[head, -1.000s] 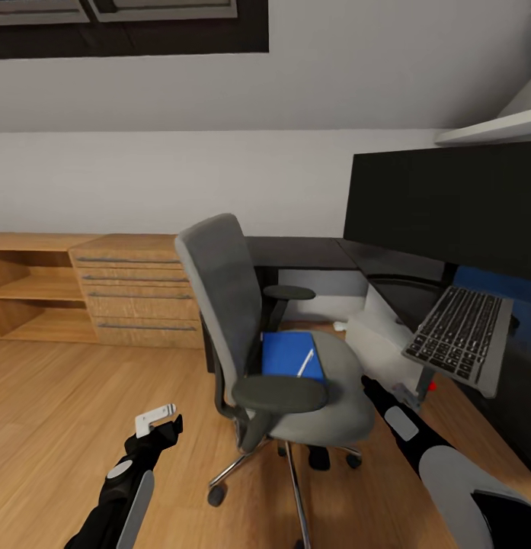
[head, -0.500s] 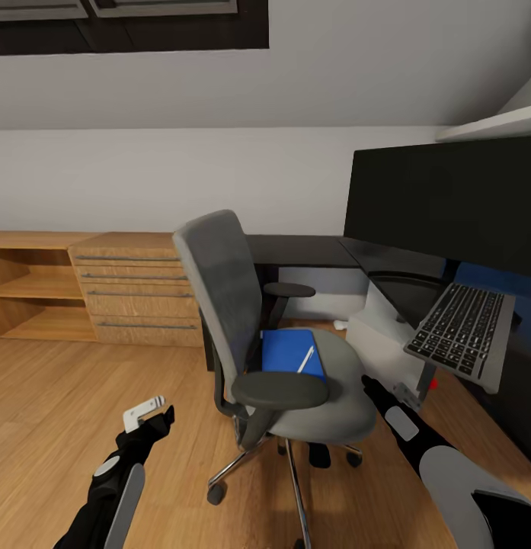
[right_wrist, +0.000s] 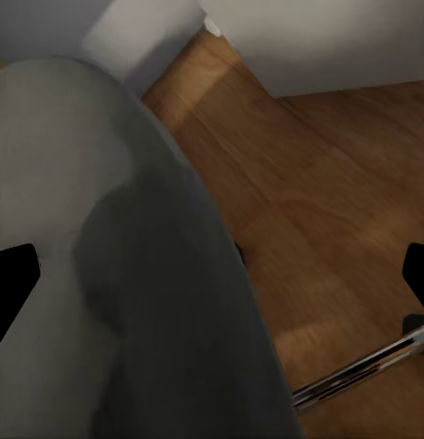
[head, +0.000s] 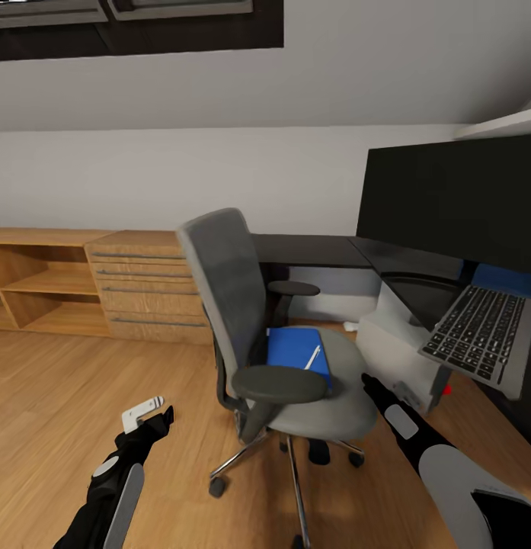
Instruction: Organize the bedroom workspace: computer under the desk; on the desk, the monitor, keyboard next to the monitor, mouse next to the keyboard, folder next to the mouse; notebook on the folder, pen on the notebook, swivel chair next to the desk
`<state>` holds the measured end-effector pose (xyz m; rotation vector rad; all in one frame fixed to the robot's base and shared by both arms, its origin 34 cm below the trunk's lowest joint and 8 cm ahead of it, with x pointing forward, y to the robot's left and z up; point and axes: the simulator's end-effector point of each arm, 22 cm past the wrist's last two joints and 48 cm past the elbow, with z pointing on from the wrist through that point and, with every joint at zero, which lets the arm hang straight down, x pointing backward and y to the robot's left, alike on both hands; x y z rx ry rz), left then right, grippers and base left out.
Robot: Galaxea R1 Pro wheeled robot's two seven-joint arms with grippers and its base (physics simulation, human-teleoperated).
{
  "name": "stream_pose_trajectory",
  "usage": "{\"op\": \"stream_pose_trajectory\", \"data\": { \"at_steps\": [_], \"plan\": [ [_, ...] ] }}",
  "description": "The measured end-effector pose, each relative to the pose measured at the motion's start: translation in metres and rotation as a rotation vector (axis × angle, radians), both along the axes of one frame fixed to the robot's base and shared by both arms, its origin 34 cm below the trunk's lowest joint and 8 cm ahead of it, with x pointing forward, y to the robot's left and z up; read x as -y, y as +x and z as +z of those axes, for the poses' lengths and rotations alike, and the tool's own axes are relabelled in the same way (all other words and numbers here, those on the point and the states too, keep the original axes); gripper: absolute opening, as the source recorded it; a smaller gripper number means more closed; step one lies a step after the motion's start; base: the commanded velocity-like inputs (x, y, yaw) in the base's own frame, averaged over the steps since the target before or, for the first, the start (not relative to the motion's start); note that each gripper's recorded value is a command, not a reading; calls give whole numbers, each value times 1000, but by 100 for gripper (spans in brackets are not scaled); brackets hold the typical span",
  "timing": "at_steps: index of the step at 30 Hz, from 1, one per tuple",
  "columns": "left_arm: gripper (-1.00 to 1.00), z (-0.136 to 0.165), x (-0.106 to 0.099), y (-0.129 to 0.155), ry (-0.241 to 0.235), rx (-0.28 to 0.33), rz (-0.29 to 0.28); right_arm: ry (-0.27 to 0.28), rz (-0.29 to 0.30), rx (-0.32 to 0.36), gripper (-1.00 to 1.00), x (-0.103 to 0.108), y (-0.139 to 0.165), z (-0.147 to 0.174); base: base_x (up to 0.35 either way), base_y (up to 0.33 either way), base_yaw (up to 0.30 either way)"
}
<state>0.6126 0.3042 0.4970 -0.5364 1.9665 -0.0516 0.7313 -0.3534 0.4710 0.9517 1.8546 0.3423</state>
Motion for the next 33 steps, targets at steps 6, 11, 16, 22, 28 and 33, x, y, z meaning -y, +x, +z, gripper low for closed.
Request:
{"op": "stream_pose_trajectory", "data": {
  "at_steps": [6,11,16,22,28,33],
  "plan": [
    [100,-2,0,-1,0,-4,1,-2,1,5,100,0,1,2,0,0,272],
    [100,-4,1,-1,0,-9,0,-2,3,8,100,-2,2,3,0,0,275],
    [100,-12,2,-3,-3,-26,-4,-5,0,10,100,1,2,4,0,0,263],
    [100,-14,4,-4,-4,-32,-6,-3,7,12,100,-3,3,5,0,0,63],
    [100,-16,3,-4,-1,-37,-6,-4,7,13,100,-2,3,5,0,0,4],
    [100,-16,3,-4,-1,-36,-8,-8,2,14,100,1,2,5,150,0,0]
  ]
}}
